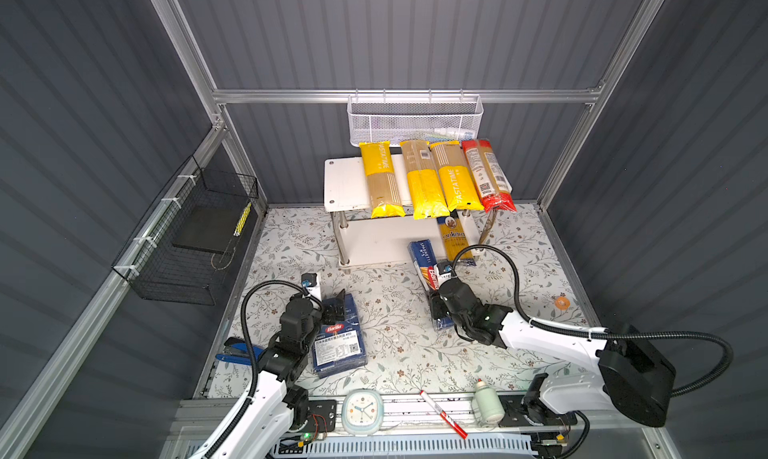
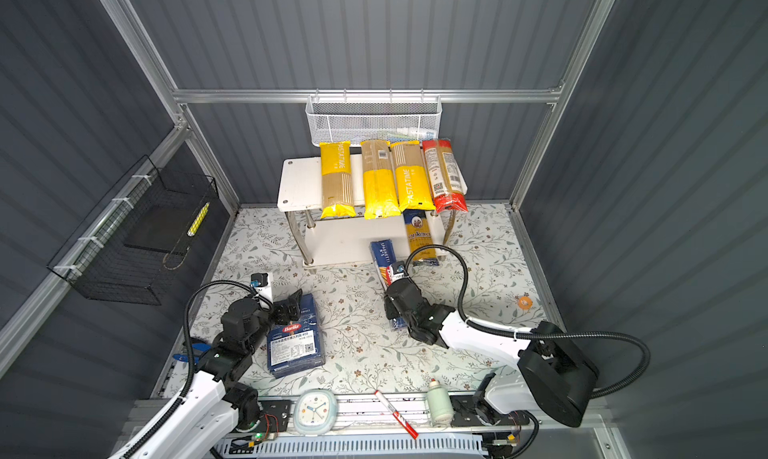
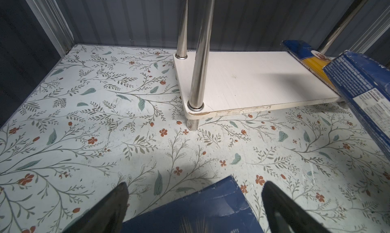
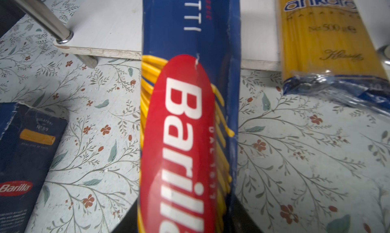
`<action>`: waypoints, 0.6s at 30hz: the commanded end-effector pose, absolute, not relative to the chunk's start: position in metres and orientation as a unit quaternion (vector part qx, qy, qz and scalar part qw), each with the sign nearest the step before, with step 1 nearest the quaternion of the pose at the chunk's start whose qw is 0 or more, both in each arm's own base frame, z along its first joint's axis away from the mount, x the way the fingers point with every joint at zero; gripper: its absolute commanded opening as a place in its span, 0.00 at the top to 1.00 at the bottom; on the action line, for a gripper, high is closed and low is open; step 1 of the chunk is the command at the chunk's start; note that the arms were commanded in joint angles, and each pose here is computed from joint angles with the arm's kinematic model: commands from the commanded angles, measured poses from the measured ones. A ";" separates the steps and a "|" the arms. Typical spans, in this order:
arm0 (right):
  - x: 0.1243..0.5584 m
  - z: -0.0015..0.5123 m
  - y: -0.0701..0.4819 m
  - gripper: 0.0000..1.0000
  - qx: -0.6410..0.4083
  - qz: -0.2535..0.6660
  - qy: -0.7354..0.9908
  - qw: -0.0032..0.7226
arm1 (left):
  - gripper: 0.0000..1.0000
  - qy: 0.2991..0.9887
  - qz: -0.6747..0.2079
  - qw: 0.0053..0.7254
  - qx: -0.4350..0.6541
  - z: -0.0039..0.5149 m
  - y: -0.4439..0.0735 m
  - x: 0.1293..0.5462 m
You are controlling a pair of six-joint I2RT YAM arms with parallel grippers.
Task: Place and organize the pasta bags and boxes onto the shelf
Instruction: 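Lift the Barilla No.5 box upright and carry it toward the shelf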
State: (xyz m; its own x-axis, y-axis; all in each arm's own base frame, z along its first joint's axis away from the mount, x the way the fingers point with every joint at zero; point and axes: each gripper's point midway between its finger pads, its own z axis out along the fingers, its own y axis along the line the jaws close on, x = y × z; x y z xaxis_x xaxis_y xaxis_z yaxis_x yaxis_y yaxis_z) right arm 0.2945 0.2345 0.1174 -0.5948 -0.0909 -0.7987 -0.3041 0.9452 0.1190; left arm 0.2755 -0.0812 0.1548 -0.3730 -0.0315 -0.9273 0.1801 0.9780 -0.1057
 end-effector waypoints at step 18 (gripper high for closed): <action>0.399 0.207 0.241 0.52 -0.048 0.150 0.851 0.501 | 0.01 0.823 -0.098 0.557 0.050 0.155 -0.083 0.274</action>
